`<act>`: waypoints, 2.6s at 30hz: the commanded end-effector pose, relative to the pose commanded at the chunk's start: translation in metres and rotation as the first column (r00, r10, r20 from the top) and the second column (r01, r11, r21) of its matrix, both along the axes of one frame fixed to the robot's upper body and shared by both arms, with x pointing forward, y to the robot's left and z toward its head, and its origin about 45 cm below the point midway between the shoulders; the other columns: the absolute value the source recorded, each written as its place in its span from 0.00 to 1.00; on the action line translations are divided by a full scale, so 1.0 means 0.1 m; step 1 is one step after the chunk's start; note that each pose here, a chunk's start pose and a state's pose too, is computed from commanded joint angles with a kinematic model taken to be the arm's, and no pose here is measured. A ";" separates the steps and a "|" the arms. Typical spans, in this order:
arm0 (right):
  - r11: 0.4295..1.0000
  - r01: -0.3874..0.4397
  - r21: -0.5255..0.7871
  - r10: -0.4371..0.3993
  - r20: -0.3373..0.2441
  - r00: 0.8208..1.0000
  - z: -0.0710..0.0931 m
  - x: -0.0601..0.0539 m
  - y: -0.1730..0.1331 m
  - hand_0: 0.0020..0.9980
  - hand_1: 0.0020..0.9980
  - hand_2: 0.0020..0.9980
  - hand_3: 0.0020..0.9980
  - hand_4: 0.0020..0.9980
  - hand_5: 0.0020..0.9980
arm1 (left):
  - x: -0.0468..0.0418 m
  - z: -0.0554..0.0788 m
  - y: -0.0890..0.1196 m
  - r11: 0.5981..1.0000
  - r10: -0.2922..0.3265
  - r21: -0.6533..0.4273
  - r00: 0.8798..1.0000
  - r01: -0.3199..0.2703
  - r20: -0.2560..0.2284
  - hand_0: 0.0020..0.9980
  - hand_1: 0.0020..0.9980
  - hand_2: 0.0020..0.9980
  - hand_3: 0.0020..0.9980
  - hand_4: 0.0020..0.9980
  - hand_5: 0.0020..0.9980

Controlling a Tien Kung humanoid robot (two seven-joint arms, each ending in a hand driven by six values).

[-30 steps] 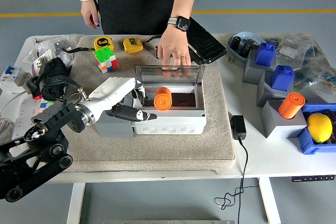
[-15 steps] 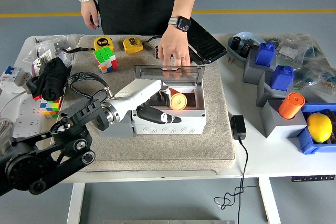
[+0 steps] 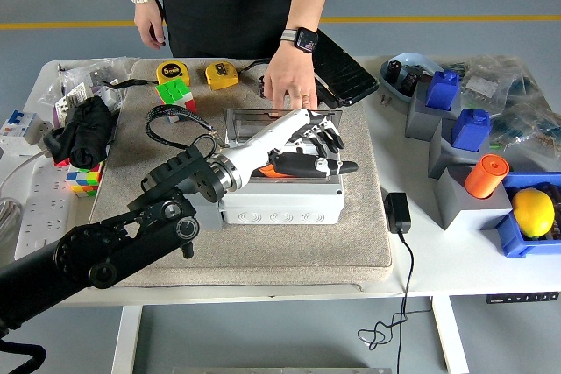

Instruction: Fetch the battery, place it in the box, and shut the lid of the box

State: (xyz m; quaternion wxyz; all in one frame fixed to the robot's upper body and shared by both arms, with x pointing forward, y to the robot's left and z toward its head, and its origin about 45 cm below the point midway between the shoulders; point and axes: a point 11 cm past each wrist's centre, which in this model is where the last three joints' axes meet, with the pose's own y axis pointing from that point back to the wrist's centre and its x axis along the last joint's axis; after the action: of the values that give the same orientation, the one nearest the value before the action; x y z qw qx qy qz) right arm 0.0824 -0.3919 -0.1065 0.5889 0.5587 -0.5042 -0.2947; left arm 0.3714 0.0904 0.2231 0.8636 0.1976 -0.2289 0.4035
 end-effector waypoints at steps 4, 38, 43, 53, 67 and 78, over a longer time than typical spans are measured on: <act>1.000 0.001 0.000 -0.001 0.001 1.000 0.00 0.00 0.00 0.75 0.70 0.70 0.73 1.00 0.61 | 0.078 0.07 0.15 0.999 0.046 -0.011 0.999 -0.046 0.026 0.20 0.50 0.56 0.53 0.97 0.53; 1.000 -0.021 0.000 0.021 0.004 1.000 0.01 0.05 0.01 0.74 0.70 0.70 0.73 1.00 0.61 | 0.215 0.29 0.55 0.982 0.081 0.143 0.961 -0.122 0.264 0.44 0.65 0.62 0.56 0.97 0.55; 1.000 -0.017 -0.003 0.017 0.002 1.000 0.01 0.03 0.00 0.75 0.70 0.70 0.73 1.00 0.61 | 0.187 0.32 0.54 0.982 0.065 0.156 0.961 -0.110 0.267 0.39 0.64 0.62 0.56 0.97 0.56; 1.000 -0.009 -0.006 0.009 0.004 1.000 0.01 0.02 -0.03 0.75 0.70 0.70 0.73 1.00 0.61 | 0.082 0.27 0.50 0.975 0.026 0.209 0.976 -0.072 0.217 0.26 0.57 0.60 0.55 0.98 0.56; 1.000 -0.003 0.000 0.003 0.004 1.000 0.01 0.01 -0.01 0.74 0.70 0.70 0.73 1.00 0.61 | -0.046 0.01 0.43 0.972 -0.002 0.234 0.996 -0.020 0.095 0.25 0.54 0.59 0.55 0.98 0.60; 1.000 0.003 0.001 -0.003 0.003 1.000 0.00 0.00 0.00 0.75 0.70 0.70 0.73 1.00 0.61 | -0.016 0.12 0.49 0.993 0.040 0.110 0.995 -0.050 0.093 0.25 0.55 0.59 0.55 0.98 0.60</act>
State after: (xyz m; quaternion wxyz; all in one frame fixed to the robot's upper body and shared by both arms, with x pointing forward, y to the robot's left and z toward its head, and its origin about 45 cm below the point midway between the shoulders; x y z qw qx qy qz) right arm 0.0820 -0.3921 -0.1063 0.5875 0.5587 -0.5056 -0.2950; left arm 0.3698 0.1395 0.2347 0.8306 0.2323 -0.2856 0.4179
